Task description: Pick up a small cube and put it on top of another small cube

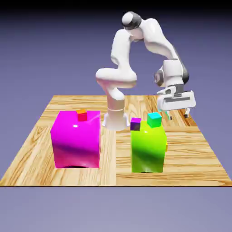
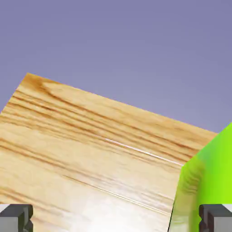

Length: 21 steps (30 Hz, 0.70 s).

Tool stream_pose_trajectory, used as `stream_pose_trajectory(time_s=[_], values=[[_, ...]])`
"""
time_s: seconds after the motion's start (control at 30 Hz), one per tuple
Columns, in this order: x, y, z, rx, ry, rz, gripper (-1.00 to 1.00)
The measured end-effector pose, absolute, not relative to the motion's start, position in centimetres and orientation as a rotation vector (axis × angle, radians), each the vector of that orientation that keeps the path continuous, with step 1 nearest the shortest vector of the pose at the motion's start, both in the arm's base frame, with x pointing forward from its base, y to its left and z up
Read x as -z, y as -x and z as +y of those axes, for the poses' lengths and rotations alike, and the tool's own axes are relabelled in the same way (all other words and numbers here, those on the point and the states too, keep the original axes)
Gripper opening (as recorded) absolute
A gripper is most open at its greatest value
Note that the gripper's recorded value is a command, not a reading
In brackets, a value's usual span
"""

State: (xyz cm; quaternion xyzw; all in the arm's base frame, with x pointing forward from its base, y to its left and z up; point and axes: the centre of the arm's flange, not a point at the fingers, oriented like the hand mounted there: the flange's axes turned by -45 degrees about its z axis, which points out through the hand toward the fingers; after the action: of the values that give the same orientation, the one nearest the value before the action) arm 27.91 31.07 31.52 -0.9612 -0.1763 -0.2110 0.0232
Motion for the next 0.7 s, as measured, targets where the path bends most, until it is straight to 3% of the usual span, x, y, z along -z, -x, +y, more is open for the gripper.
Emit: stream_pose_trajectory(time_s=[0.2,0.5,0.7], values=[[-26.7,-24.0,33.4,0.493,2.996,-0.581,0.00],[-19.1,-23.7,25.6,0.322,3.107,-0.186,0.00],[-16.2,-24.4,26.0,0.340,3.105,-0.188,0.00]])
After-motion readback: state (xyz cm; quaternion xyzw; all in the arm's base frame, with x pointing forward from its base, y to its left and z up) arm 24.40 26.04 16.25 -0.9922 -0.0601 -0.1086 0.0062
